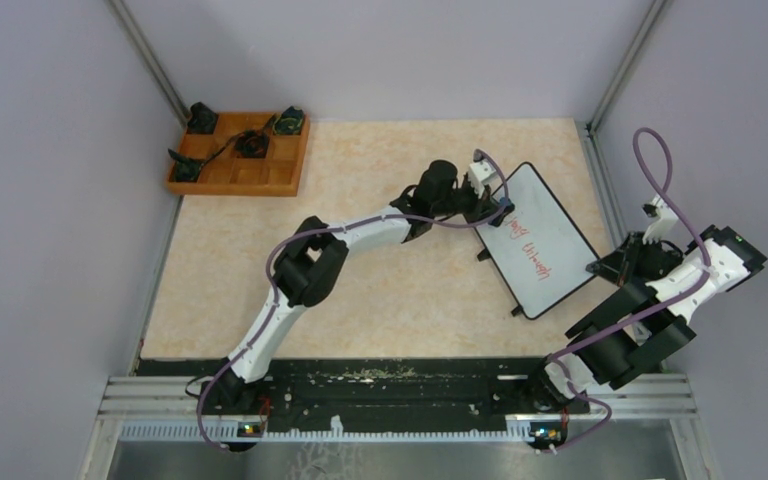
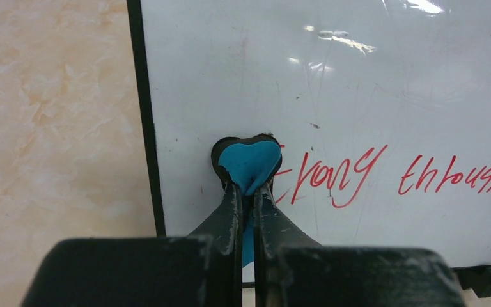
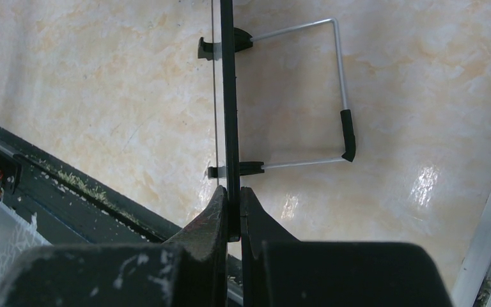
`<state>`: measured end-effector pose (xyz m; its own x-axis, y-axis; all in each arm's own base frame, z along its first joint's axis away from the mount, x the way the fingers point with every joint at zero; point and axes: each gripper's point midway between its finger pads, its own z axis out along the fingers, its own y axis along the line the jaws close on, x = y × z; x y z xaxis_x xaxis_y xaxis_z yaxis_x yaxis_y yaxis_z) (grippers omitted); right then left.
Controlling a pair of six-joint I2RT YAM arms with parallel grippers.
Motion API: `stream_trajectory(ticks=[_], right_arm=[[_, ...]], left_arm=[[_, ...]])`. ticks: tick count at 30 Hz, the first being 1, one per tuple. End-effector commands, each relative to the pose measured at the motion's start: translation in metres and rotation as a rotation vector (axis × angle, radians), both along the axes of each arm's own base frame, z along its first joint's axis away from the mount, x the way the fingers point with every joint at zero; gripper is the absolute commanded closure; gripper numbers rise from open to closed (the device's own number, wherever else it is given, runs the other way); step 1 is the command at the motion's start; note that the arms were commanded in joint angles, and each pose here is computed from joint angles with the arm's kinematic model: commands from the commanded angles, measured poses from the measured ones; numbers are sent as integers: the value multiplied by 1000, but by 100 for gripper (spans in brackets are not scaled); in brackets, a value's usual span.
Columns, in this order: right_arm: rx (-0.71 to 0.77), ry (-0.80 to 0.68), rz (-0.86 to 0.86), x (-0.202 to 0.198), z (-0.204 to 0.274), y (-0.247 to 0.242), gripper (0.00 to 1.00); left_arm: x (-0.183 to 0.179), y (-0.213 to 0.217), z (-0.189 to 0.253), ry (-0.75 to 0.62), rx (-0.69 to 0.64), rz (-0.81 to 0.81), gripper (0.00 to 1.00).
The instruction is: Erase the whiteboard
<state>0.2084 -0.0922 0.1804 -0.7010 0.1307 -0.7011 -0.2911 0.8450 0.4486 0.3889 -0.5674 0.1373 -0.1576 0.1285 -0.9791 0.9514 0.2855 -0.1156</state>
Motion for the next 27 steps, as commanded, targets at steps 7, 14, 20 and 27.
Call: stream_trajectory(ticks=[7, 14, 20, 27], right_arm=[[-69, -25, 41, -2, -1, -5, 100], [-73, -24, 45, -3, -2, -4, 100], [-76, -20, 53, -5, -4, -2, 100], [-96, -15, 73, -10, -9, 0, 100]], left_arm=[[-60, -19, 23, 17, -82, -118, 100], [-104, -34, 37, 17, -133, -180, 100], [-108, -41, 34, 9, -138, -173, 100], [-82, -37, 29, -34, -90, -108, 100]])
